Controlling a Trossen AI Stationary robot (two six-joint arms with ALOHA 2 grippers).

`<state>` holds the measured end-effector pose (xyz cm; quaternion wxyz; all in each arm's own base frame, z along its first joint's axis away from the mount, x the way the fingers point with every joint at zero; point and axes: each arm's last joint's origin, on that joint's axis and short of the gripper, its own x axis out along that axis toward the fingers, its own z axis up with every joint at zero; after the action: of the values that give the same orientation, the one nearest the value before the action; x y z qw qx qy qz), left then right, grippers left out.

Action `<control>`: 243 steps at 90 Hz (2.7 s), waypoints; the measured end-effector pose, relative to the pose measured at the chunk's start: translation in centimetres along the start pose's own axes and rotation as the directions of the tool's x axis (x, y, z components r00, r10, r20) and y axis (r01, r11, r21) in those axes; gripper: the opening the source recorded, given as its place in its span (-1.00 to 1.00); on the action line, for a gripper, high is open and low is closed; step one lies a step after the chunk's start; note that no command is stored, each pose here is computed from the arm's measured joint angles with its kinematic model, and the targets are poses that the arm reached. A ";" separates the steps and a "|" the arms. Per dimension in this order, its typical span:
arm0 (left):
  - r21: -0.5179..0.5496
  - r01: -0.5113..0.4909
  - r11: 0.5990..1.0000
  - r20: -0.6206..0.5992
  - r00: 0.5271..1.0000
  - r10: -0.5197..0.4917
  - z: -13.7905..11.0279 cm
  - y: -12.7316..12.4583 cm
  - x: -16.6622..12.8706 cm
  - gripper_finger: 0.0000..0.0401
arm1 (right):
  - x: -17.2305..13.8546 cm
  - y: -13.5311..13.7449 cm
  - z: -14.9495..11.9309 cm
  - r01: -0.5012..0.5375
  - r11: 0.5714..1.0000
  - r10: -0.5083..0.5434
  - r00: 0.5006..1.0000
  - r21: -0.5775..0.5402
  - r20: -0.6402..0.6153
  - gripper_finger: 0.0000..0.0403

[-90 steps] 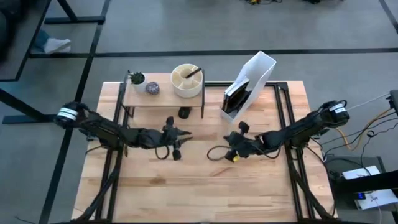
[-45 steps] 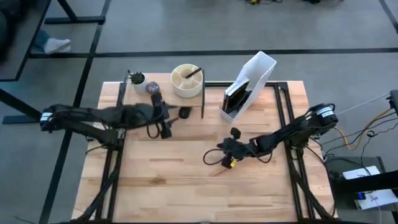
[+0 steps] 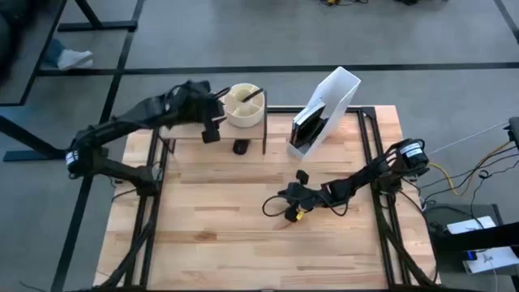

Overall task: Stock shelves
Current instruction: Remove the white pen organizer from the shelf

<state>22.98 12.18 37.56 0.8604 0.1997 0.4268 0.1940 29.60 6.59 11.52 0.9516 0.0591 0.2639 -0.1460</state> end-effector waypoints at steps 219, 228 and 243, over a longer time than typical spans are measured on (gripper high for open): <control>0.082 0.432 0.898 -0.249 0.881 -0.401 3.8 -9.5 -3.7 -1.00 | 5.3 4.0 0.8 -0.043 0.999 0.043 0.999 -0.020 -0.012 -1.00; 0.050 0.489 0.871 -0.240 0.852 -0.465 3.8 -11.3 -5.3 -1.00 | 5.3 4.2 1.1 -0.050 0.999 0.050 0.999 -0.019 -0.006 -1.00; 0.030 0.543 0.839 -0.239 0.819 -0.522 3.9 -14.5 -7.8 -1.00 | 5.3 4.5 1.4 -0.054 0.998 0.054 0.999 0.024 0.001 -1.00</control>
<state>24.17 -4.64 37.45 0.8165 0.0910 0.5676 -0.0542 36.03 9.23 10.16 0.9545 0.0776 0.2601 -0.1235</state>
